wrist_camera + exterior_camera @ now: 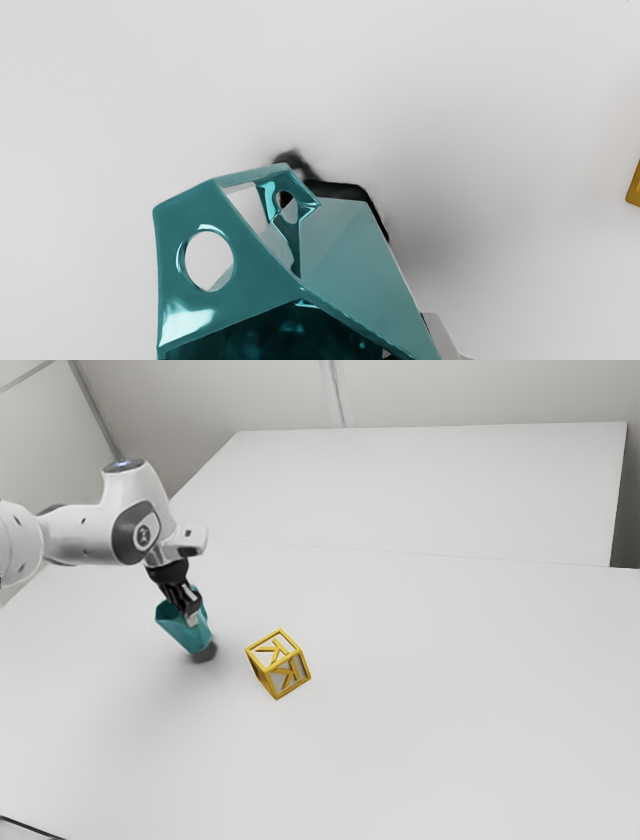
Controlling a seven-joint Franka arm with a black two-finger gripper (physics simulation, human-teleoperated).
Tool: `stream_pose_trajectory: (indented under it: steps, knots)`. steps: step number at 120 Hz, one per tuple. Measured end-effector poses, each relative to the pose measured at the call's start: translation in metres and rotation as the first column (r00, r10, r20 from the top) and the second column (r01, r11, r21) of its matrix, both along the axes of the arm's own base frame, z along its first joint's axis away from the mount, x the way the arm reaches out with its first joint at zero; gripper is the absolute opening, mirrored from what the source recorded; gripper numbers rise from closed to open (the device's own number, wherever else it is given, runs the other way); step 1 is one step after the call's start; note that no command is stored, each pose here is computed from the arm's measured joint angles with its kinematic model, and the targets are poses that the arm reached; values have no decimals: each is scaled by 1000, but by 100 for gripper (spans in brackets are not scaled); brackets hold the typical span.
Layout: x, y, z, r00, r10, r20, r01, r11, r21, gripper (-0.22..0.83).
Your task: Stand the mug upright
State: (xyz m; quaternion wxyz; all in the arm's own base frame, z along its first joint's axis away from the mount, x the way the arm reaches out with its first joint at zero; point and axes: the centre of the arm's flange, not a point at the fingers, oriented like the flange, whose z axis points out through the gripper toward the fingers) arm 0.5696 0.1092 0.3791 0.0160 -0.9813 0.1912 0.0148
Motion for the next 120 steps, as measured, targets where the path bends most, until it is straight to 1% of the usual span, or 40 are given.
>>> stream_pose_trajectory:
  steps: [25, 32, 40, 52, 59, 70, 76, 84, 94, 106, 120]
  knots:
    - [5, 2, -15, 997, 72, 7, -72, 997, 2, -17]
    - [5, 2, -18, 996, 88, 5, -88, 996, 1, -13]
    - [6, 2, -20, 994, 105, 6, -105, 994, -1, -5]
    - [6, 2, -16, 992, 126, 14, -126, 992, -1, 17]
    - [7, 2, -7, 990, 137, 27, -137, 991, 0, 28]
    - [7, 1, 19, 986, 155, 59, -155, 988, -2, 40]
    - [7, 0, 36, 983, 165, 73, -165, 986, -6, 44]
    - [14, 0, 68, 978, 183, 96, -181, 983, -20, 49]
    - [23, -2, 108, 973, 199, 113, -195, 980, -41, 53]
    - [31, -25, 149, 976, 181, 124, -175, 983, -60, 56]
    - [33, -43, 190, 976, 178, 129, -166, 981, -95, 58]
